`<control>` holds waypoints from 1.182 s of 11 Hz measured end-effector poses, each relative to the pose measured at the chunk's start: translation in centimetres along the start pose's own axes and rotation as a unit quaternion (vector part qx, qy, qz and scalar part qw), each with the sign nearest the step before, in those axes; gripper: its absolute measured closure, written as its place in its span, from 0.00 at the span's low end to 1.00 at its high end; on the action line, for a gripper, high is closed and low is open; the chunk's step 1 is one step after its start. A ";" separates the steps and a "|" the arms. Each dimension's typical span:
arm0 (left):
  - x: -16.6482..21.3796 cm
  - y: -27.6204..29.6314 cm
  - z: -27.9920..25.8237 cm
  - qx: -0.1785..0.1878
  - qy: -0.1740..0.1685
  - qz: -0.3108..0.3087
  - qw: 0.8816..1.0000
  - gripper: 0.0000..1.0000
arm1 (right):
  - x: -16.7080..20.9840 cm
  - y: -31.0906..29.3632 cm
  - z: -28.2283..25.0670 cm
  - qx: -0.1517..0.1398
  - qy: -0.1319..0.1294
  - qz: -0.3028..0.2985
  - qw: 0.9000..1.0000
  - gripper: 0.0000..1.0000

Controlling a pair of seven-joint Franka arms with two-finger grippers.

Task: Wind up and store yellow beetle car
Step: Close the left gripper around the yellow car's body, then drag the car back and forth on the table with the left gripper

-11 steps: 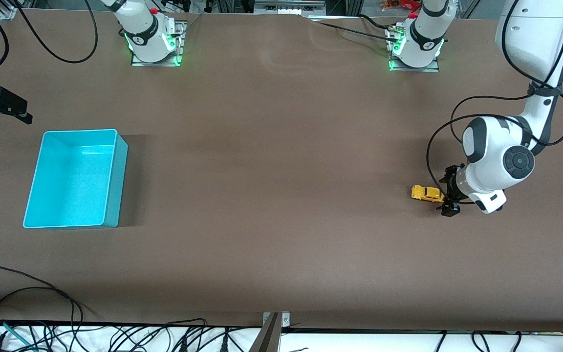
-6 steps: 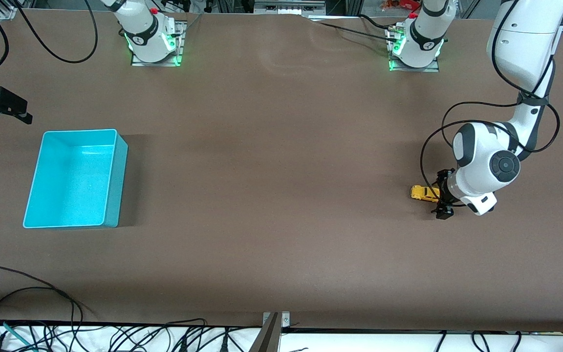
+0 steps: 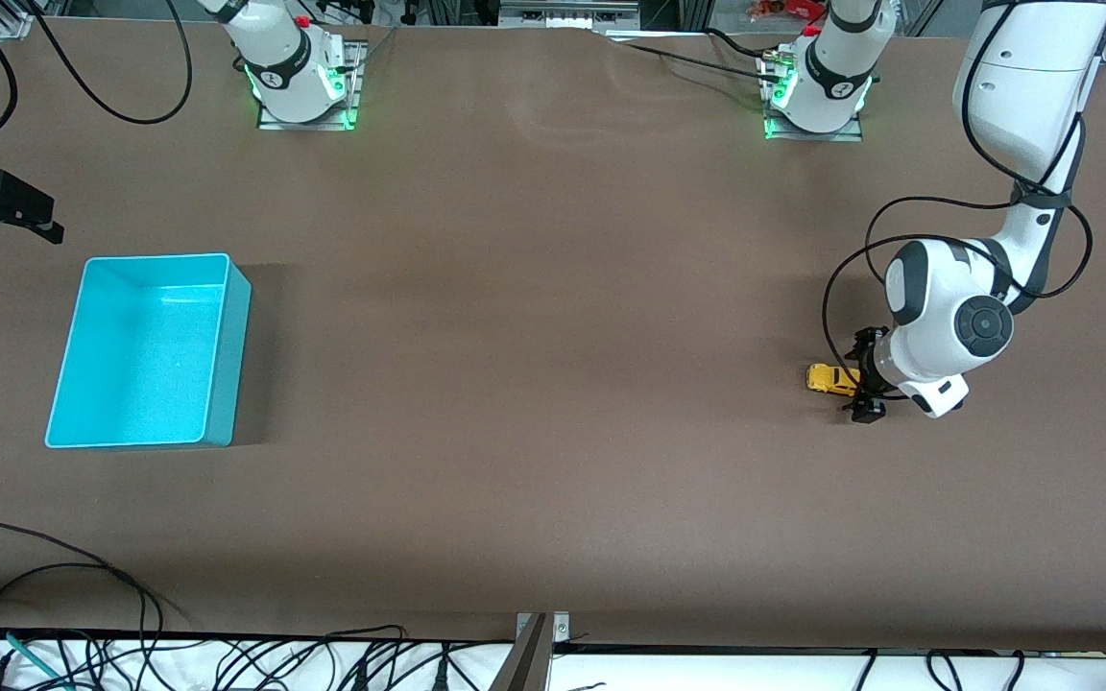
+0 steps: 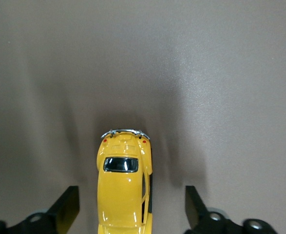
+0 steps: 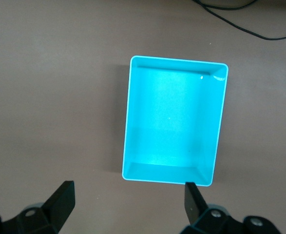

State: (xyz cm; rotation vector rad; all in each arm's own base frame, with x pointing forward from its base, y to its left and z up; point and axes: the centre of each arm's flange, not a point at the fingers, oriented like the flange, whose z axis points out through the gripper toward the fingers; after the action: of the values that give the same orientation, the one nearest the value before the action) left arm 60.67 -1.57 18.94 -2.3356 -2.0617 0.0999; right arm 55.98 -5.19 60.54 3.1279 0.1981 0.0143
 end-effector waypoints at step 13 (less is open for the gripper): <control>-8.8 1.0 -0.7 -0.010 0.003 -0.037 0.999 0.54 | 0.0 0.0 0.0 0.000 0.000 0.000 1.000 0.00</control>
State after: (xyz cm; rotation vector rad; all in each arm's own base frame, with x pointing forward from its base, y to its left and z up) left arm 60.60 -10.42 19.82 -2.2642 -2.1536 0.0705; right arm 55.98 -5.18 60.54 3.1279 0.1986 0.0143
